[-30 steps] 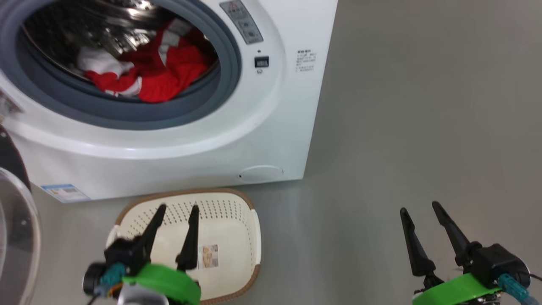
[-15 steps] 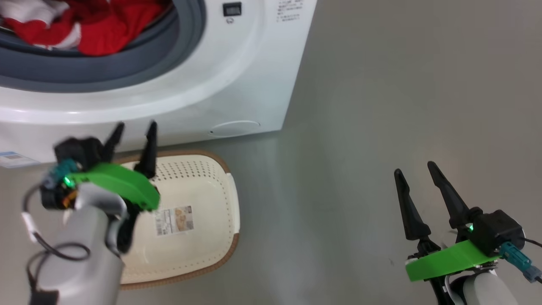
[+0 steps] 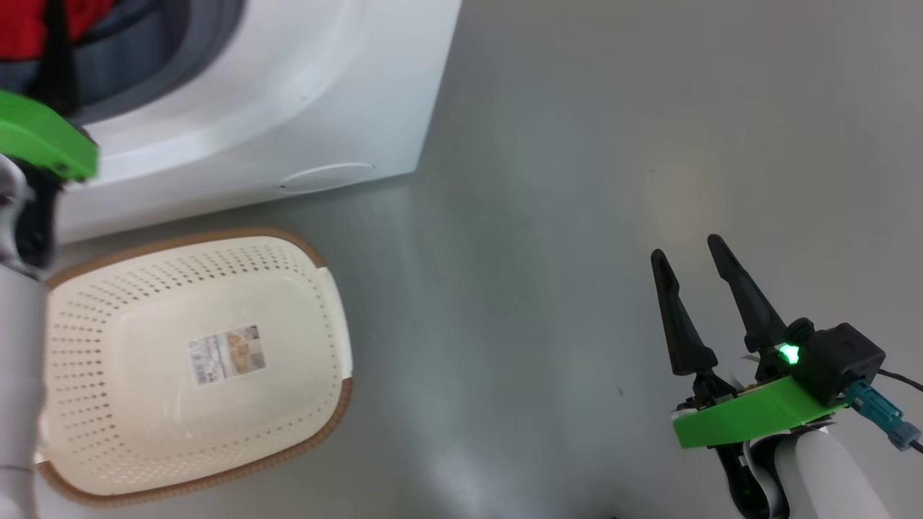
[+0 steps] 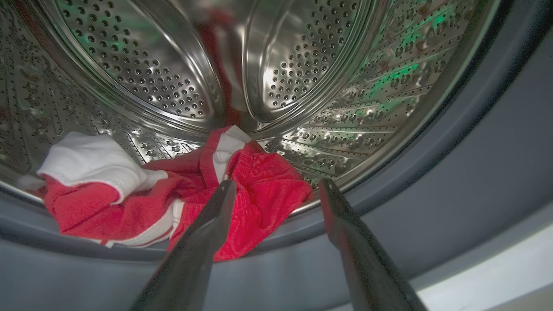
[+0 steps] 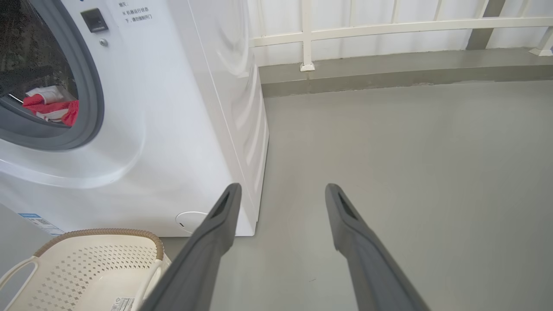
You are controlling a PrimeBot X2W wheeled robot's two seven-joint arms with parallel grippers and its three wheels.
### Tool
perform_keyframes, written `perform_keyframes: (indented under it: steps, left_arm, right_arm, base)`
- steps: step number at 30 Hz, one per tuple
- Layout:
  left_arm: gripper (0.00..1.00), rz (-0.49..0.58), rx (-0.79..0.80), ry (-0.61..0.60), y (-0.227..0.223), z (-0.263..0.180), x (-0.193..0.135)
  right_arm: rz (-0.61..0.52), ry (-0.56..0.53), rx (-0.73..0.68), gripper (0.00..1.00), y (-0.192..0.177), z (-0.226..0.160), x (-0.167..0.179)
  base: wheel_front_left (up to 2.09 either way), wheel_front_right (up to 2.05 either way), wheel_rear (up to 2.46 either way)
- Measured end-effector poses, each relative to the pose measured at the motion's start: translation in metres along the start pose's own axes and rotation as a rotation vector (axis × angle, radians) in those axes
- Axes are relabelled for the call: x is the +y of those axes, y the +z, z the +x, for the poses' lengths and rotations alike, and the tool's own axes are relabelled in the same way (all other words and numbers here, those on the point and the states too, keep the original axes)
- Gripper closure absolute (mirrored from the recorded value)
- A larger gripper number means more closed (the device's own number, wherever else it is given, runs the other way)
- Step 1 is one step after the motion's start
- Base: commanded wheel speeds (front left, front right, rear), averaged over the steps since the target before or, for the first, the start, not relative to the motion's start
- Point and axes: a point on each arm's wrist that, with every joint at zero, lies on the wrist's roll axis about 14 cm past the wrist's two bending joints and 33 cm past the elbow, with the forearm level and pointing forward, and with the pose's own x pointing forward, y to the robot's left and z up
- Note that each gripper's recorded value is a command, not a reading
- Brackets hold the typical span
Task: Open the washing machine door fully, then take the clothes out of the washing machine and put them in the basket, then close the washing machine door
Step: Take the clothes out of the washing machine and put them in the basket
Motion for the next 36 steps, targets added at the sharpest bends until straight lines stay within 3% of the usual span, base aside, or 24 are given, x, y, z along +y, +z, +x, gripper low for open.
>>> perform_keyframes:
  steps: [10,28,29,30,31,32,36]
  left_arm:
    - [0.00,-0.003,0.020,0.020,-0.001,0.052,0.011]
    - [0.00,0.070,0.375,0.113,-0.065,0.070,0.031]
    - [0.16,0.070,0.375,0.113,-0.065,0.070,0.031]
    - [0.52,0.071,0.390,0.116,-0.066,0.069,0.031]
    - [0.80,0.072,0.405,0.123,-0.067,0.068,0.032]
    - [1.00,0.074,0.416,0.123,-0.067,0.068,0.032]
    - [1.00,0.095,0.428,0.125,-0.066,0.066,0.031]
  right_arm:
    - [0.010,-0.044,0.030,0.00,-0.010,0.004,-0.015]
    - [-0.001,-0.075,0.057,0.00,-0.017,0.003,-0.025]
    - [-0.001,-0.075,0.057,0.00,-0.017,0.003,-0.025]
    - [-0.001,-0.075,0.057,0.00,-0.017,0.003,-0.025]
    - [0.000,-0.075,0.057,0.00,-0.017,0.003,-0.025]
    - [0.000,-0.074,0.055,0.00,-0.016,0.003,-0.025]
    - [0.001,-0.073,0.051,0.00,-0.015,0.003,-0.024]
  base:
    - [0.00,0.00,0.00]
    - [0.00,0.00,0.00]
    - [0.00,0.00,0.00]
    - [0.00,0.00,0.00]
    - [0.00,0.00,0.00]
    - [0.00,0.00,0.00]
    - [0.00,0.00,0.00]
